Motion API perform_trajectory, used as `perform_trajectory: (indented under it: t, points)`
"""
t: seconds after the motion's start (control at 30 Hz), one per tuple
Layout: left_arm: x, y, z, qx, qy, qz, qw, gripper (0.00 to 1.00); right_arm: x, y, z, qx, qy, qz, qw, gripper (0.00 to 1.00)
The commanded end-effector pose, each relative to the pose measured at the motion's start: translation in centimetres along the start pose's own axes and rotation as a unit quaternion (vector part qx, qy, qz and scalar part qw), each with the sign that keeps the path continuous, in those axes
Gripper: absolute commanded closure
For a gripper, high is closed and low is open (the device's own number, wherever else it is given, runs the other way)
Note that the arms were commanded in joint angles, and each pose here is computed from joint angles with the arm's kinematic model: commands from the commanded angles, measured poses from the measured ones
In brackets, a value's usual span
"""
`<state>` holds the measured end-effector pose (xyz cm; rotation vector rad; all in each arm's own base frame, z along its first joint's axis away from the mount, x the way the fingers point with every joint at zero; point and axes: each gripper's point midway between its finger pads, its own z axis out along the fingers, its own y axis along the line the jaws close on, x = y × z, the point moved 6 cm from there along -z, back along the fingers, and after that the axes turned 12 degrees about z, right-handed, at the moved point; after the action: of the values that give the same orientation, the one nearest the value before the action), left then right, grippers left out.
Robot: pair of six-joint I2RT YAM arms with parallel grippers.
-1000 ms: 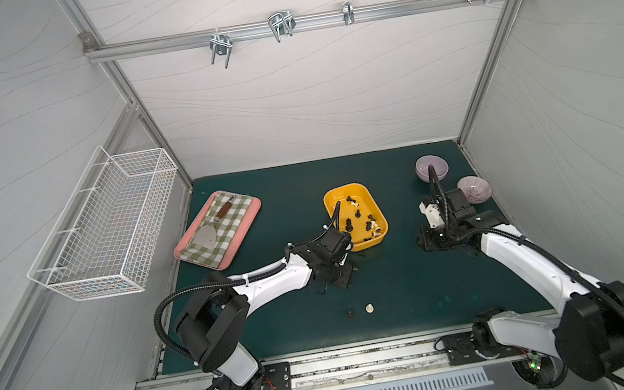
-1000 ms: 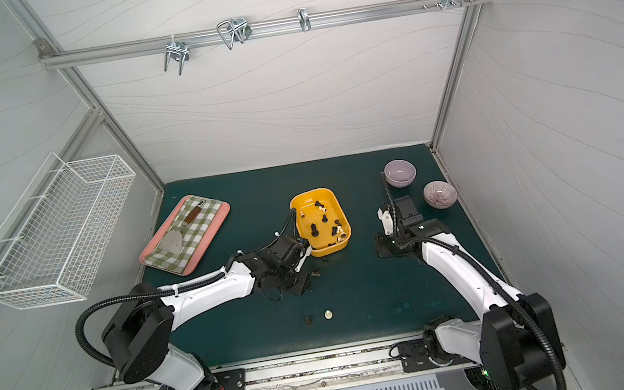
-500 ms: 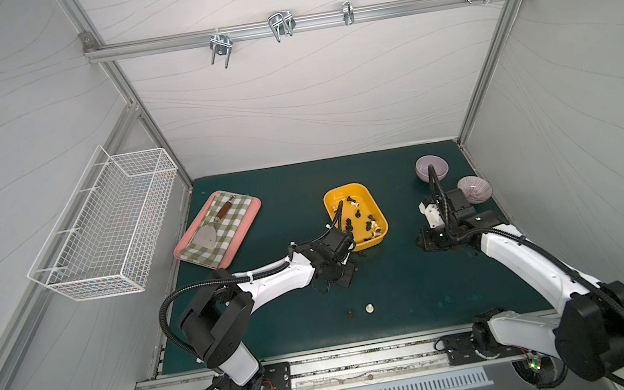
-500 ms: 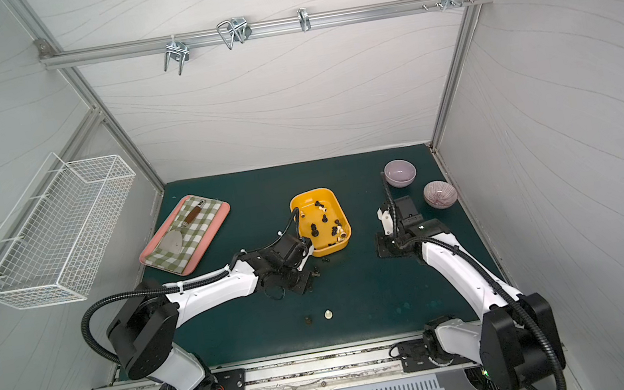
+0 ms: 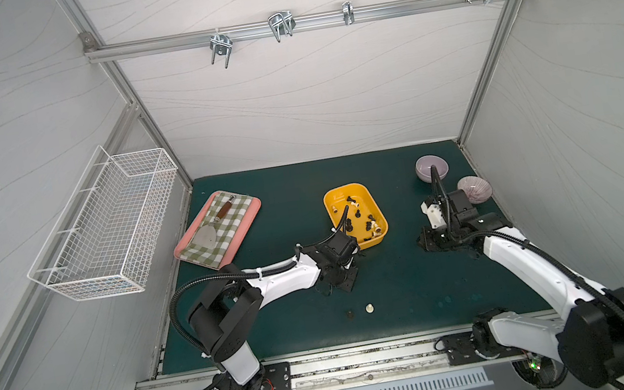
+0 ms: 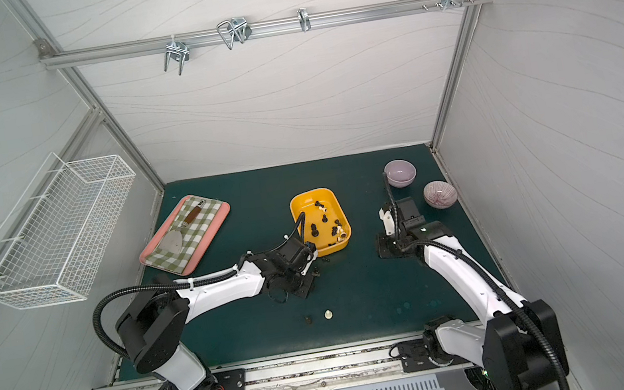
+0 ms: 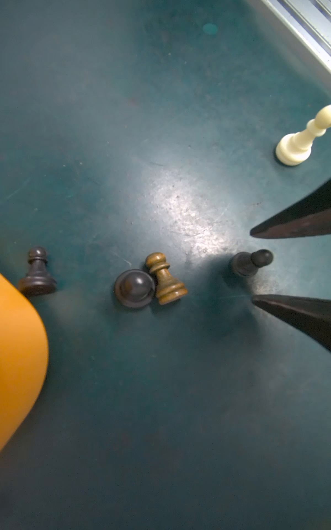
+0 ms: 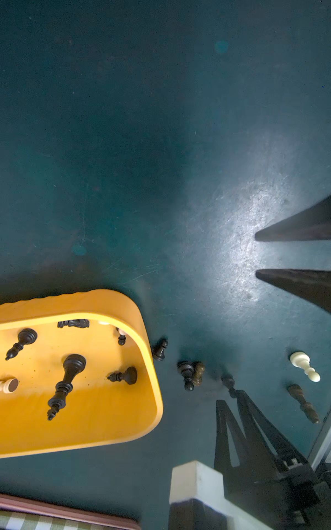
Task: Put the chess pieces into the storage box
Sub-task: Pick up the chess piece at the center of the board.
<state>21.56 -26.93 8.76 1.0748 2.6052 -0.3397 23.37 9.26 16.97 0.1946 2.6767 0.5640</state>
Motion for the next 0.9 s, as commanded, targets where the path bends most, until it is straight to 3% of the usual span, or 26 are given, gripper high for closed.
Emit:
perform_trajectory:
  t: [0.0,0.27,0.87]
  points:
    - [-1.8,-0.5,0.0,0.010,-0.025,0.008,1.000,0.67,0.3,-0.5,-0.2,0.010,-0.001,0.003,1.000,0.80]
    - [-2.0,-0.7,0.5,0.008,-0.017,0.015,1.000,0.78,0.2,-0.6,-0.2,0.012,-0.002,0.003,1.000,0.80]
    - [-0.7,-0.8,0.8,0.001,0.006,0.027,1.000,0.80,0.1,-0.7,-0.2,0.014,-0.004,0.006,1.000,0.79]
